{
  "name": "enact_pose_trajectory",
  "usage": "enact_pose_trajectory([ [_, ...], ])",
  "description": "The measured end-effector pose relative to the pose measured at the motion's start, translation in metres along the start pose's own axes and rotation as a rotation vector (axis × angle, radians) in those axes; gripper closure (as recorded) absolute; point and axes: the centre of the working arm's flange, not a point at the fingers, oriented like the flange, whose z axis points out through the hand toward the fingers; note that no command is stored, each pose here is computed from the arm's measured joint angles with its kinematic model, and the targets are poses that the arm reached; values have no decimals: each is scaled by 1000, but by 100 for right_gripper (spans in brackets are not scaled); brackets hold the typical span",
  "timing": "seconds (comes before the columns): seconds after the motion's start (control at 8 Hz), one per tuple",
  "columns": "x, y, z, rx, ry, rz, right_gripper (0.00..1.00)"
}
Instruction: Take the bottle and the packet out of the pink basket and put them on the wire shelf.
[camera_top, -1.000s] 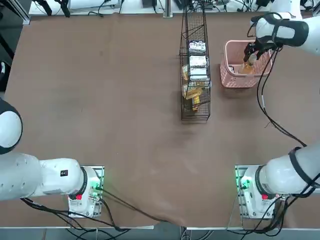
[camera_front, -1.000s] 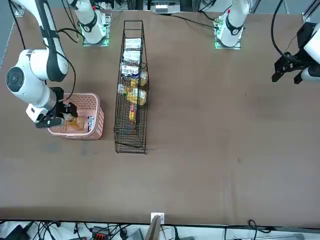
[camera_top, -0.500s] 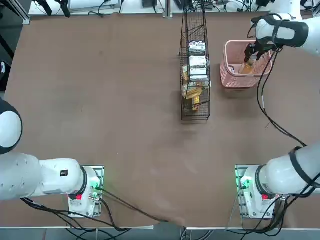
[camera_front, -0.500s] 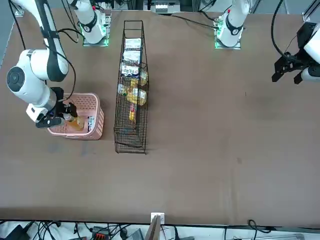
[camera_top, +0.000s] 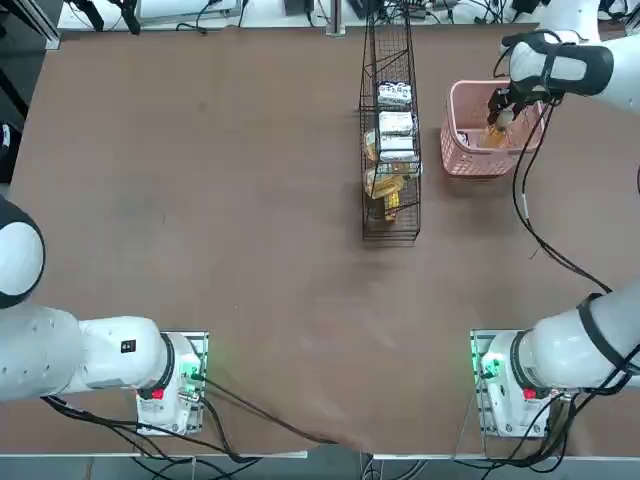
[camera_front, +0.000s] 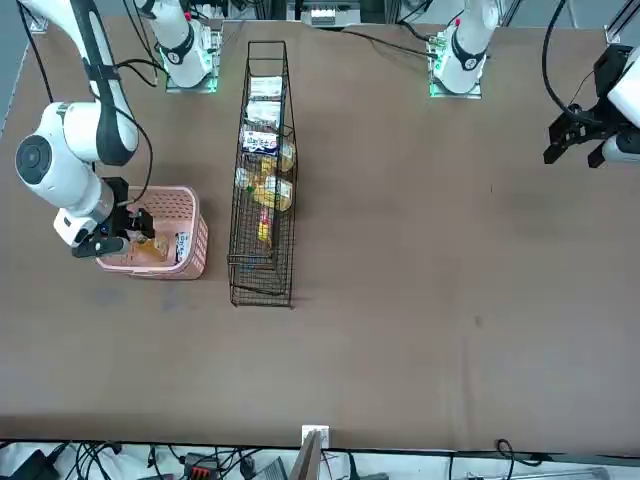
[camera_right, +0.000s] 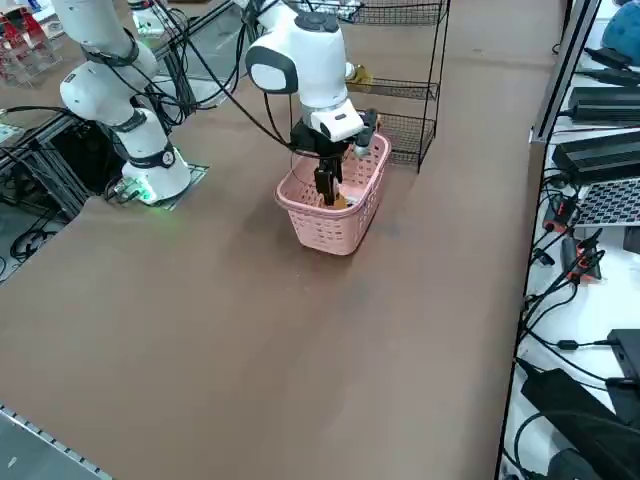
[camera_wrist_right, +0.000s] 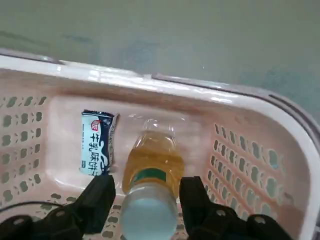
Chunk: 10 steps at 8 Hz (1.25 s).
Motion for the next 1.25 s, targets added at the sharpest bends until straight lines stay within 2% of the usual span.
enact_pose_trajectory([
  [1.25, -2, 3, 5, 0, -7, 79, 25],
])
